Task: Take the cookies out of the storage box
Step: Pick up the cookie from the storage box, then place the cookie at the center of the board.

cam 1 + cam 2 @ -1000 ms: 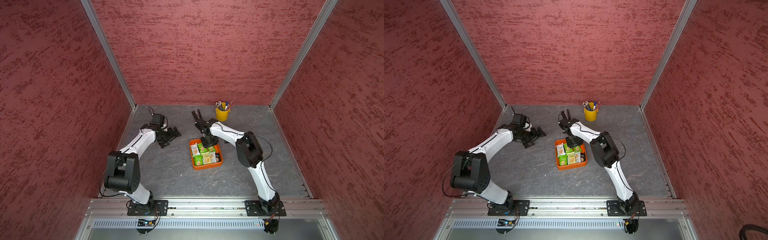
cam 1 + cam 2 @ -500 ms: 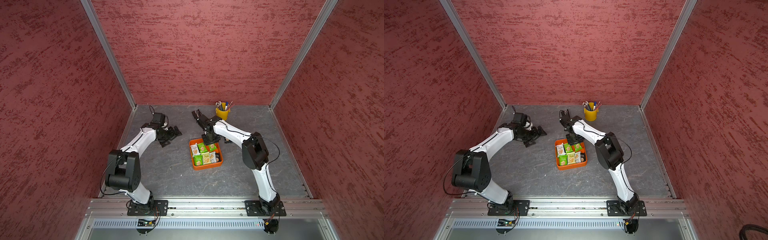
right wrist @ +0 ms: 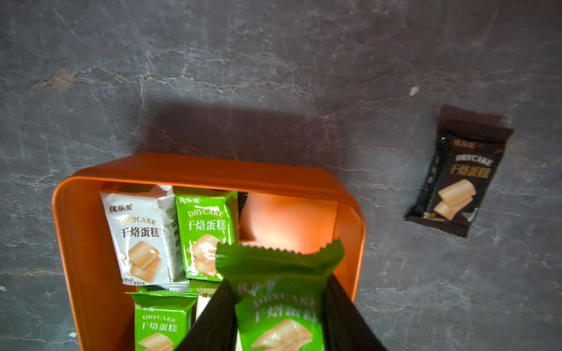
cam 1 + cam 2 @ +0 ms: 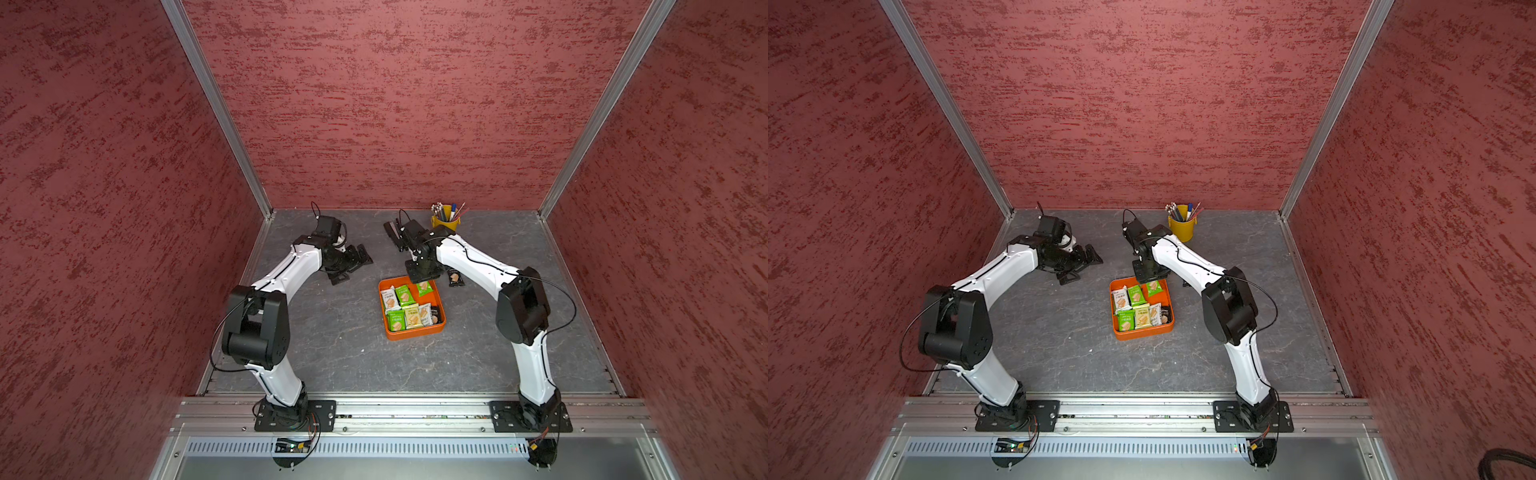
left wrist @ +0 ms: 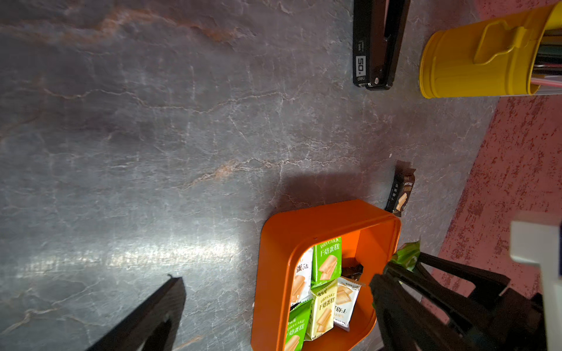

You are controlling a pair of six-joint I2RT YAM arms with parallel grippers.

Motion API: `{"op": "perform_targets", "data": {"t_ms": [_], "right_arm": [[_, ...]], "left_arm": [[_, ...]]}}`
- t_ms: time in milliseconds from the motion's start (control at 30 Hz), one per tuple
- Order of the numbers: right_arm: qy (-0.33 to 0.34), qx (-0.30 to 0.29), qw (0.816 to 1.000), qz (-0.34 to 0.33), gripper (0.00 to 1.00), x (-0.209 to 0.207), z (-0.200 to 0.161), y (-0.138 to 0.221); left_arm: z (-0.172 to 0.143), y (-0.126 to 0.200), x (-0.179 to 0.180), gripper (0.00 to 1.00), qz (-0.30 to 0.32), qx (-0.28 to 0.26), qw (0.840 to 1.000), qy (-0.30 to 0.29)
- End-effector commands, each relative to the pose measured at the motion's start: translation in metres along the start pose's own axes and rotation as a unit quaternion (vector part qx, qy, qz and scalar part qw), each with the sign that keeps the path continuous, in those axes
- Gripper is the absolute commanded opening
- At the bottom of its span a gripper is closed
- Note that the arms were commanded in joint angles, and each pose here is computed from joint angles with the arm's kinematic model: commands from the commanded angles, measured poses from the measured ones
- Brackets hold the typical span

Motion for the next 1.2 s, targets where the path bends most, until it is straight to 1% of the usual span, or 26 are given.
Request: {"op": "perform_targets", "data": {"t_ms": [0, 100, 233, 467, 633, 833, 1167], "right_arm": [[-0.002, -0.013, 1.000, -0.005, 0.38, -0.021, 0.002, 0.023], [0.002, 0.004, 1.000, -0.023, 0.38, -0.041, -0.003, 0.022], [0.002, 0.024, 0.998, -0.066, 0.37, -0.073, -0.008, 0.017], [-0.060, 0.028, 0.996, -0.059, 0.37, -0.131, -0.013, -0.002], [-0.097, 0.028, 0.994, -0.050, 0.37, -0.160, -0.015, -0.020], [-0.112, 0.019, 0.993, -0.037, 0.38, -0.177, -0.009, -0.036], [-0.107, 0.024, 0.994, -0.029, 0.39, -0.187, 0.003, -0.063]], "left_arm": [[-0.001, 0.000, -0.010, 1.00, 0.010, 0.001, 1.000, -0.018], [-0.002, -0.003, -0.017, 1.00, 0.017, -0.001, 1.000, -0.024], [-0.006, -0.007, -0.024, 1.00, 0.022, -0.001, 1.000, -0.022], [-0.016, -0.012, -0.031, 1.00, 0.049, -0.001, 0.999, -0.023], [-0.022, -0.011, -0.032, 1.00, 0.065, -0.004, 0.998, -0.012], [-0.030, -0.002, -0.028, 1.00, 0.073, -0.030, 0.997, 0.008], [-0.046, 0.009, -0.012, 1.00, 0.100, -0.044, 0.994, 0.027]]}}
Point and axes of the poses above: each gripper's point midway between its finger pads, its own y axis back along the fingers, its own x axis along the line the jaws close on, z = x × y, the point moved 6 cm from there along y, back along the fingers, and after that the axes turned 11 degrees about y, right-handed, at the moved point
